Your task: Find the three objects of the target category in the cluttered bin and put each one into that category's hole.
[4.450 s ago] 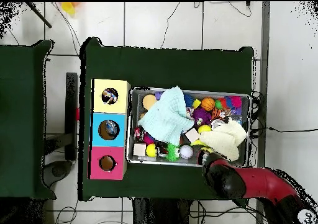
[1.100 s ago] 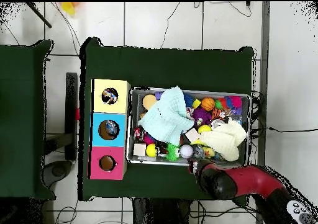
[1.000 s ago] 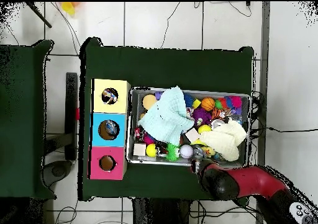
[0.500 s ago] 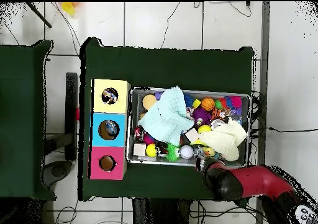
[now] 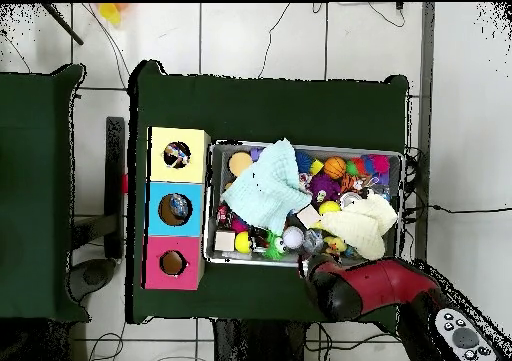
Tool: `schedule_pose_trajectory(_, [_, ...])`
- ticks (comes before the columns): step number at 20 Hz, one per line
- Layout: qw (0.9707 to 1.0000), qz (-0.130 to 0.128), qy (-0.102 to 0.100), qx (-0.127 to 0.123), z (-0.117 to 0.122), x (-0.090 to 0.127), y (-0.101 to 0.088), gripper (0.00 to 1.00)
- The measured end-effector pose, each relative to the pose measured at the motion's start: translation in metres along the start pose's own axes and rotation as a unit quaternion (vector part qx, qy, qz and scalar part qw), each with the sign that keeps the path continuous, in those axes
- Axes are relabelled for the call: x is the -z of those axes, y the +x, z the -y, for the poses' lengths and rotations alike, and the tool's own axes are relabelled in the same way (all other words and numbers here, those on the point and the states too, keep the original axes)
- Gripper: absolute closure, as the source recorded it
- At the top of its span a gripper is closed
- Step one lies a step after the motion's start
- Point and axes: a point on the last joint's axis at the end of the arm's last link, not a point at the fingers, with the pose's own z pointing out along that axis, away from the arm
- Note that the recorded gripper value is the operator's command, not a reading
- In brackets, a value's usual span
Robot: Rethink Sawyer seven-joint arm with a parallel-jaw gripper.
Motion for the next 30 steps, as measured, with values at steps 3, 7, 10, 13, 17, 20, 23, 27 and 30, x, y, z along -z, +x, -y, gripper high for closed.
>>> schedule_pose_trajectory(3, [1.0000,-0.004,0.000,0.003,-0.004,-0.007,0.005,0.00])
schedule_pose_trajectory(7, [1.0000,0.001,-0.003,-0.002,-0.003,-0.013,0.008,1.00])
schedule_pose_trajectory(10, [1.0000,0.003,-0.004,-0.005,-0.002,-0.016,0.010,1.00])
schedule_pose_trajectory(13, [0.9999,0.007,-0.005,-0.008,0.000,-0.018,0.011,1.00])
schedule_pose_trajectory(17, [0.9999,0.010,-0.006,-0.010,0.000,-0.019,0.013,1.00])
schedule_pose_trajectory(20, [0.9999,0.010,-0.006,-0.010,0.001,-0.019,0.013,0.00])
schedule_pose_trajectory(23, [0.9999,0.010,-0.005,-0.011,0.002,-0.019,0.013,0.00])
schedule_pose_trajectory(27, [0.9999,0.010,0.000,-0.010,0.005,-0.017,0.012,0.00])
schedule_pose_trajectory(30, [0.9999,0.010,0.001,-0.009,0.004,-0.017,0.012,0.00])
